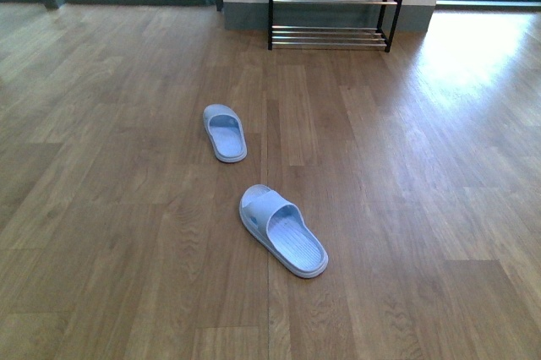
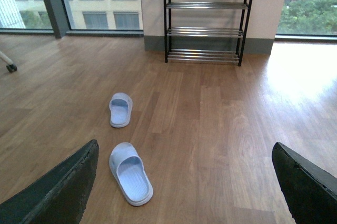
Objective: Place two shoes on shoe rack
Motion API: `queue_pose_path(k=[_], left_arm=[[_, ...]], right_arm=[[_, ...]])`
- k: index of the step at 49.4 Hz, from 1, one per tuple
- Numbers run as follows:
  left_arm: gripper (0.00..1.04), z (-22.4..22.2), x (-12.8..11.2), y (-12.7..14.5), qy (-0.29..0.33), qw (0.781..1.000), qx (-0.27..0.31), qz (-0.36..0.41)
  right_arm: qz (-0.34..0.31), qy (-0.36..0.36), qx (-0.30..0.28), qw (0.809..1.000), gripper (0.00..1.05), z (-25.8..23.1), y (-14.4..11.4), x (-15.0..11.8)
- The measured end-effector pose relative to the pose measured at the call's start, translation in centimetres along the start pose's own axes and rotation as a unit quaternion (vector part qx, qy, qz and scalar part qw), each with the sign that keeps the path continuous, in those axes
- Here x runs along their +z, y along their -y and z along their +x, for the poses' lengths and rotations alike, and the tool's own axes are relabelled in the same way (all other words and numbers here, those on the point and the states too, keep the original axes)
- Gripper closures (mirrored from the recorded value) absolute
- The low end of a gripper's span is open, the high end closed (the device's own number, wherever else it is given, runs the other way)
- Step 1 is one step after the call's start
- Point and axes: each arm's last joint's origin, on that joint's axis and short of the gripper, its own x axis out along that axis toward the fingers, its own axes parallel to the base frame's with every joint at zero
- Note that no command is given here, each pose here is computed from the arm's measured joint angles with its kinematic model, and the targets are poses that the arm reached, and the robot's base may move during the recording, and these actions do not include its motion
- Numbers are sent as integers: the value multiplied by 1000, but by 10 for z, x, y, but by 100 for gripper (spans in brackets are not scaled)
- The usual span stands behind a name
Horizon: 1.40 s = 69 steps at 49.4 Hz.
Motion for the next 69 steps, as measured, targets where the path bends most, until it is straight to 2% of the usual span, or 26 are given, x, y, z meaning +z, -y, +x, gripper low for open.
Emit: queue_pose_path(k=[69], left_arm=[[9,0,0,0,0,1000,1,0]], right_arm=[[0,0,0,1000,9,0,0,0]])
